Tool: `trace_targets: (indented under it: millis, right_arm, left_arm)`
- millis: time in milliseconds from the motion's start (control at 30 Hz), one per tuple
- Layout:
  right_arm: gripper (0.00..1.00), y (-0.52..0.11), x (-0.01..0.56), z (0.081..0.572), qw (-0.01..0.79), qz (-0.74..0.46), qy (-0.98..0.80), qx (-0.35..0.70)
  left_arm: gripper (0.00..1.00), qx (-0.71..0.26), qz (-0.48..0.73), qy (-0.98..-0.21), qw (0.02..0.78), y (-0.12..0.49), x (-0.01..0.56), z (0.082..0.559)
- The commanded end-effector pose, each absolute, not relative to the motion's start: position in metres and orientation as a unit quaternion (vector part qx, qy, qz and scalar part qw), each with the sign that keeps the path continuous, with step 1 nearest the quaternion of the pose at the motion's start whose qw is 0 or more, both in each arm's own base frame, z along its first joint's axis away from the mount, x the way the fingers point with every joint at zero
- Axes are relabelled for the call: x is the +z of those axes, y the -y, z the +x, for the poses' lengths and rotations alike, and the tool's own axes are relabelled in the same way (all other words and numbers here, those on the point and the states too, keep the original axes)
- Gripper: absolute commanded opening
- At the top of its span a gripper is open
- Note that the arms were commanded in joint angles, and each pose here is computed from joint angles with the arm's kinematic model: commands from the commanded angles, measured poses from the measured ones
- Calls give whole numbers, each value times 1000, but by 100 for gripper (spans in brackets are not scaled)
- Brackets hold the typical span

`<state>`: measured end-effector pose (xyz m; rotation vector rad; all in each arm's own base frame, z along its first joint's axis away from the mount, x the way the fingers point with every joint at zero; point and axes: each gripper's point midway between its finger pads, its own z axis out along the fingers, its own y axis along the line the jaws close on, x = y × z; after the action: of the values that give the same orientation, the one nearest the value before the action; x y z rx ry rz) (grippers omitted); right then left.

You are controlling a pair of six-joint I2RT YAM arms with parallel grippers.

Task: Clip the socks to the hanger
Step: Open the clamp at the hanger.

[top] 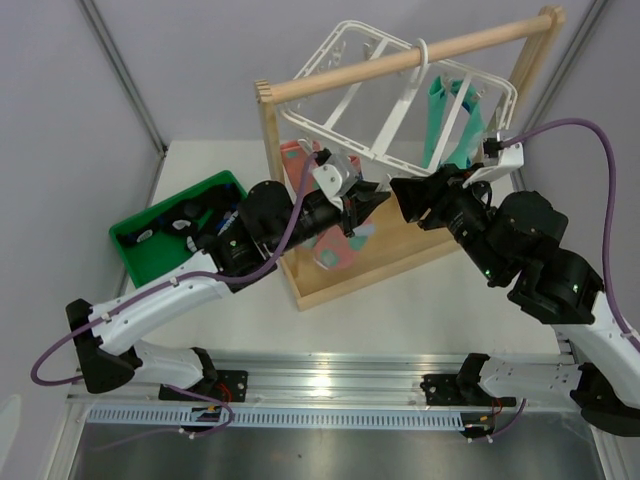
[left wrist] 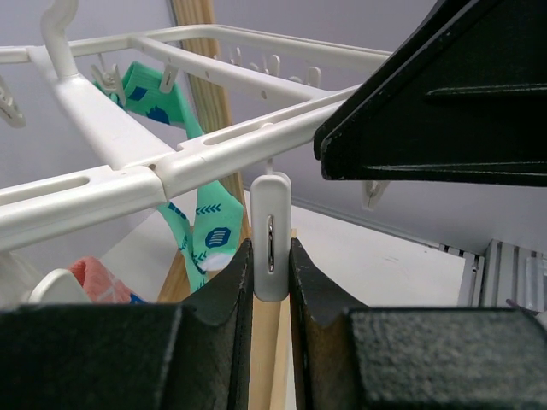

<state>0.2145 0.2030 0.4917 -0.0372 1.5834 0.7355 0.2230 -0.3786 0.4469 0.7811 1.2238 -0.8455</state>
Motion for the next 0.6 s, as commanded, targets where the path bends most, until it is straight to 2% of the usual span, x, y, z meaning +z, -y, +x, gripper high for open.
trace_targets:
  millis: [0,200,567]
  right_arm:
    - [48,-194,491,221,644,14,-701,305]
    - [55,-199,488,224,642,19,-701,308]
    - [52,-197,483,231,641,37,-705,301]
  left_arm:
    - [15,-390,381,-495,676,384,459,207]
    - [16,-386,409,-475,677,391,456,203]
    - [17,-385,419,-462,681,393,458,201]
